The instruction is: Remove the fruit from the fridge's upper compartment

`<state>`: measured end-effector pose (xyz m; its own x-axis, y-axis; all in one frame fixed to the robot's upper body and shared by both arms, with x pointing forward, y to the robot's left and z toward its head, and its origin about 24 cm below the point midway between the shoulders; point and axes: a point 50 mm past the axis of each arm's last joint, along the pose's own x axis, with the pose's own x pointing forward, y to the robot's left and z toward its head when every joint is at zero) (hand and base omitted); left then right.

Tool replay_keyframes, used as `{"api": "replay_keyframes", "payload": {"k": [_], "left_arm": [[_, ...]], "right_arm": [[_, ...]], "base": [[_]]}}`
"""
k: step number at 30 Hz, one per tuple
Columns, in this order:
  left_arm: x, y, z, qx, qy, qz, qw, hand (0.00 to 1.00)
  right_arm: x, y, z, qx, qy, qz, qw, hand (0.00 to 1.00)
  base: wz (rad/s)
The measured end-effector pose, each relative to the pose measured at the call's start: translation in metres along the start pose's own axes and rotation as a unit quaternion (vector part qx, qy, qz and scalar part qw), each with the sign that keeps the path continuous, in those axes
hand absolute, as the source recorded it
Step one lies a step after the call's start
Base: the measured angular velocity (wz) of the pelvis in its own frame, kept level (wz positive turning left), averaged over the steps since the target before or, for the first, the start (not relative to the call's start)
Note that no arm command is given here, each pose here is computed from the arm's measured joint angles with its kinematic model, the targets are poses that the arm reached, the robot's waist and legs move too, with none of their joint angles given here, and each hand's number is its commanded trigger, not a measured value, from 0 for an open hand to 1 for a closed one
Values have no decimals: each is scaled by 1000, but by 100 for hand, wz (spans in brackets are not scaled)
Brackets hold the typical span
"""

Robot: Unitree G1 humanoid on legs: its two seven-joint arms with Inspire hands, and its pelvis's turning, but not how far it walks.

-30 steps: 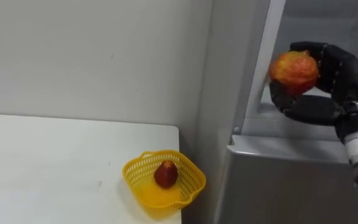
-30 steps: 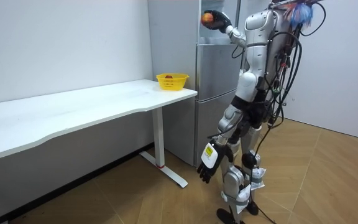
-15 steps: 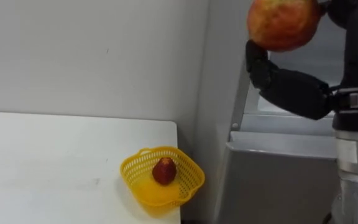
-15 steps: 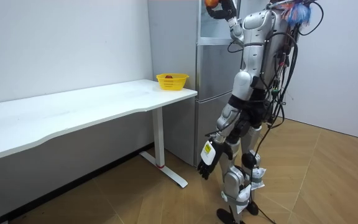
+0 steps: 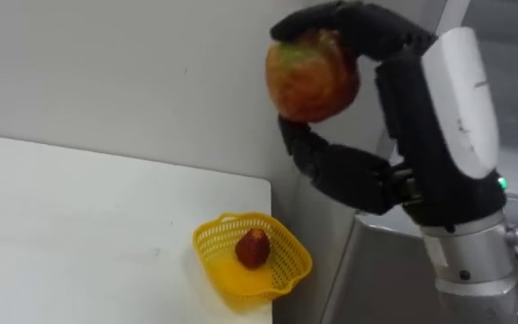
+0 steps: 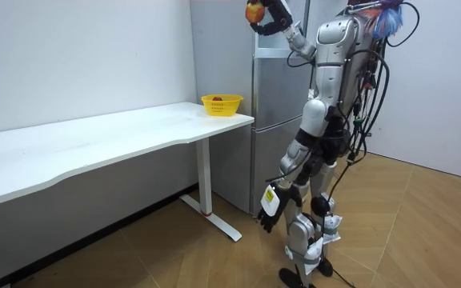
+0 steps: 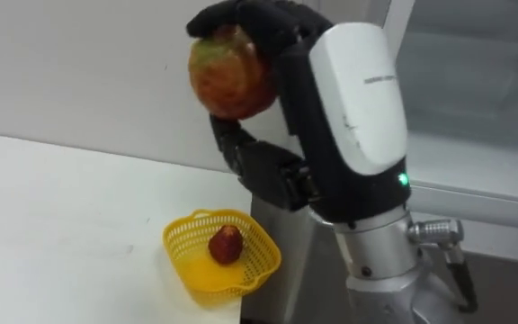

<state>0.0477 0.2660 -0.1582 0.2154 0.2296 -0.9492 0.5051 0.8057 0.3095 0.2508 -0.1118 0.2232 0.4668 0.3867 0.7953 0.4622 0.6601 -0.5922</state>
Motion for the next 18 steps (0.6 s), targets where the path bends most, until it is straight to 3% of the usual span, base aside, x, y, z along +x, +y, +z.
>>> {"api": "replay_keyframes", "payload": {"k": [8,18], "left_arm": [[0,-1,1,0,-3,-15,1000,0],[0,1,8,9,-14,-21,1000,0]], "right_arm": [[-4,32,-31,-34,41,97,994,100],[-41,71,-71,-68,148,225,961,100]], "base": [[2],[10]]}}
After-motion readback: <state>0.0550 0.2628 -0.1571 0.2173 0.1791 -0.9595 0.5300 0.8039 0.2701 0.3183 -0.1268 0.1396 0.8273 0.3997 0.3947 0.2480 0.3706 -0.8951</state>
